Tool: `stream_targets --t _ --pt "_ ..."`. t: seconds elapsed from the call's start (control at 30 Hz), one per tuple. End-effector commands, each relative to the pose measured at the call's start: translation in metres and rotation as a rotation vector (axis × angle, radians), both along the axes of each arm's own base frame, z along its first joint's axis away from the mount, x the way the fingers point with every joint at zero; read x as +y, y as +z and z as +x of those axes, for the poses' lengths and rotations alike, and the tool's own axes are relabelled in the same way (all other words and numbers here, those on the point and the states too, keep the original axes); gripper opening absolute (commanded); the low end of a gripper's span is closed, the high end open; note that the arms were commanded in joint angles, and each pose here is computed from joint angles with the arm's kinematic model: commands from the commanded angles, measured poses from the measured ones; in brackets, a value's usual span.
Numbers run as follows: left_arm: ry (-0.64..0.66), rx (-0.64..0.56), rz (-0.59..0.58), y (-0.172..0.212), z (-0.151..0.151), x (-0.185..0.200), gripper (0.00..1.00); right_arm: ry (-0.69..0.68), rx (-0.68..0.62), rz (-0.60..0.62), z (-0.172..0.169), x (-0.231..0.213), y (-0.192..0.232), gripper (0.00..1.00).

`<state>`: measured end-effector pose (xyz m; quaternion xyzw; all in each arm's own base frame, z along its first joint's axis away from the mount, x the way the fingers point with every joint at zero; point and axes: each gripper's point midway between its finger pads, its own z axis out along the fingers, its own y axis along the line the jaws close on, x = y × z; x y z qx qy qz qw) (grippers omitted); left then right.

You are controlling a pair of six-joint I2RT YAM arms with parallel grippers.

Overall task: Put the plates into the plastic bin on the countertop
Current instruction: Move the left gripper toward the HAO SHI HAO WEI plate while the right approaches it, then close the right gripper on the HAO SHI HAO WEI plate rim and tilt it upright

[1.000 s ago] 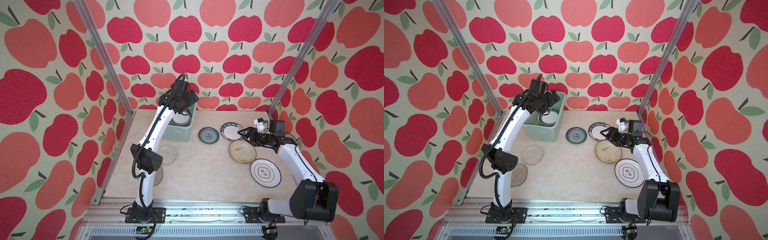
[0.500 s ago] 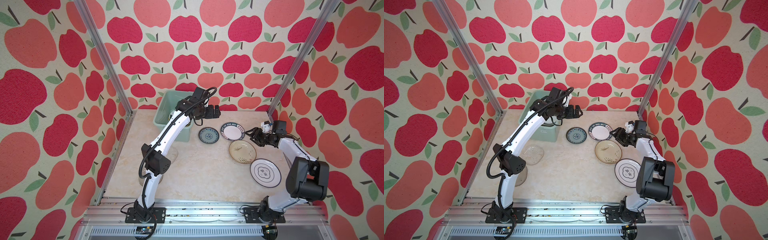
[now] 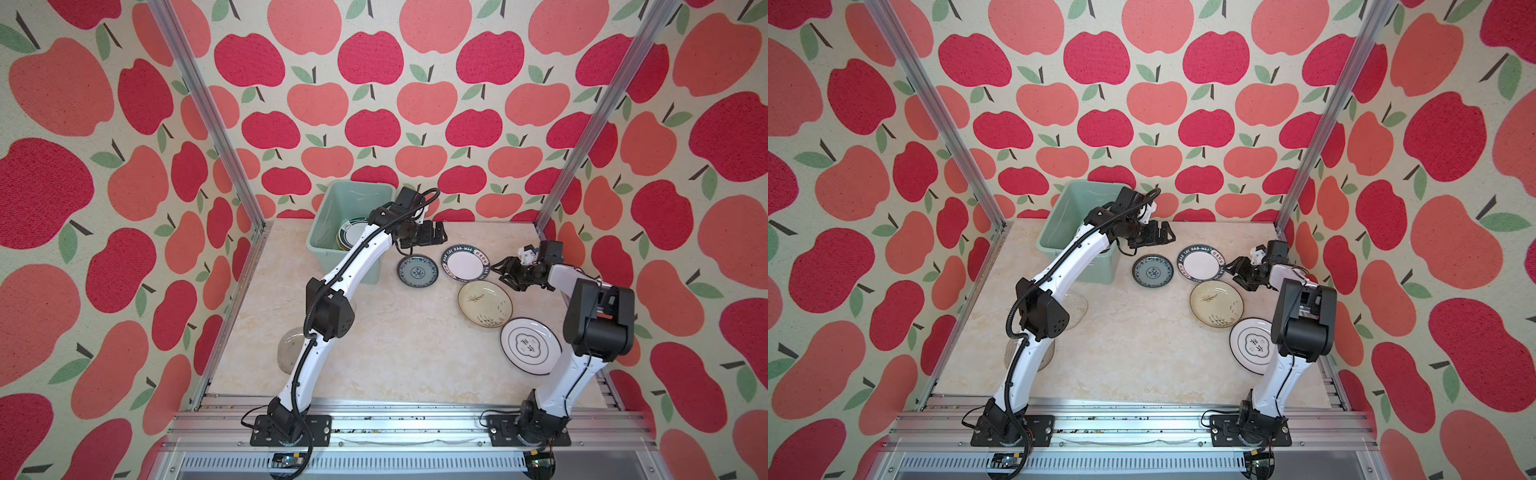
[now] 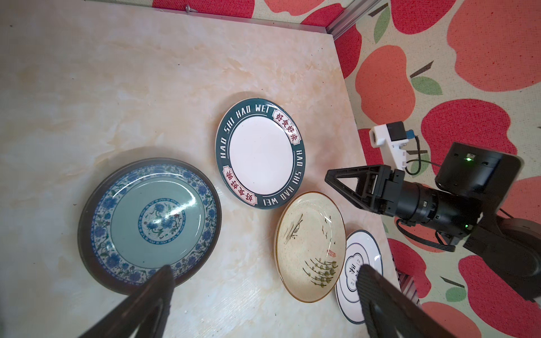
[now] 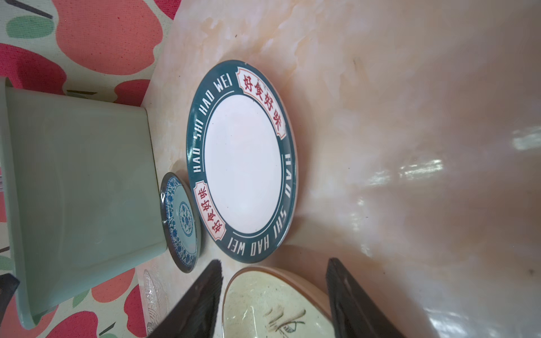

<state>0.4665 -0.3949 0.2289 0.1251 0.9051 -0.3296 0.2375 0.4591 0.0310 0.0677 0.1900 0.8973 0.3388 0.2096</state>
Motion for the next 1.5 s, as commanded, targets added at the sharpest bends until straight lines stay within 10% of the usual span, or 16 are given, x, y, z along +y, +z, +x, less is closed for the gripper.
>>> stream_targets --t 0.0,0.97,1.47 --pt "-0.034 -0.021 -0.028 0.008 0.001 -0.003 1.00 -0.009 -0.042 0.011 0.020 -0.003 0.000 0.57" --pt "-0.006 -0.076 -0.130 0.042 -0.004 0.015 0.99 0.043 0.033 0.073 0.039 0.031 -0.058 0.10" --pt "0.038 -0.129 -0.175 0.097 -0.025 0.032 0.99 -0.010 -0.123 0.155 0.061 0.031 0.048 0.00"
